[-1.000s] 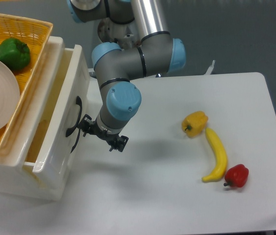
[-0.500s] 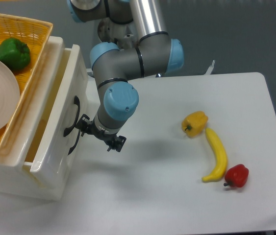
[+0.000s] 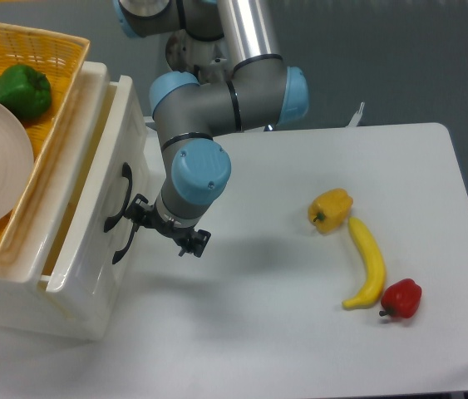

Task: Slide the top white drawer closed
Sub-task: 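Keep pushing the drawer front until it sits flush with the cabinet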

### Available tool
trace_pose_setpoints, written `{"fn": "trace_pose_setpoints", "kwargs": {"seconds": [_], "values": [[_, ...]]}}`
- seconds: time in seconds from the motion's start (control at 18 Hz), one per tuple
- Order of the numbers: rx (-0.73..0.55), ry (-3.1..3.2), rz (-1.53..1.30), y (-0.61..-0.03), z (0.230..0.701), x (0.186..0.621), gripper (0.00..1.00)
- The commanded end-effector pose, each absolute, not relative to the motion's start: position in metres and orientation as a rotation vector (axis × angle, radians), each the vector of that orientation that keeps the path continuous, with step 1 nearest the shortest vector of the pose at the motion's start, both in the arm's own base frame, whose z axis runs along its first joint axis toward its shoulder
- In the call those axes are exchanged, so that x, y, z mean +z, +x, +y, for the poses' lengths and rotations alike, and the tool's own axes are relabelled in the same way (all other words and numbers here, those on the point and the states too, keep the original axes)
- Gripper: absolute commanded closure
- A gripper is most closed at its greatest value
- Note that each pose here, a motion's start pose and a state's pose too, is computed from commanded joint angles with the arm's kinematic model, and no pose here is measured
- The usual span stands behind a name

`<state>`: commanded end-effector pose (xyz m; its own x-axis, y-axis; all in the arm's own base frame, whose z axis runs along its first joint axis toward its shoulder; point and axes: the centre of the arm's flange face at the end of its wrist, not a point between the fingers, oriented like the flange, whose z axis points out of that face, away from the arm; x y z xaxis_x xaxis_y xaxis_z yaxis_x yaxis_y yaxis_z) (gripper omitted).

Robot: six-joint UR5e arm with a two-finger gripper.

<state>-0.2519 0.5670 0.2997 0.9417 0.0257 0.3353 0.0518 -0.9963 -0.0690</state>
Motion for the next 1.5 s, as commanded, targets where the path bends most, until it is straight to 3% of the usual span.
{"fn": "trace_pose_setpoints", "kwargs": {"seconds": [1.0, 1.5], "values": [[-0.561, -2.994, -0.090, -0.250, 0.569, 0.300, 0.00], [-0.495, -2.987, -0.081, -0.269, 0.570, 0.311, 0.00]]}}
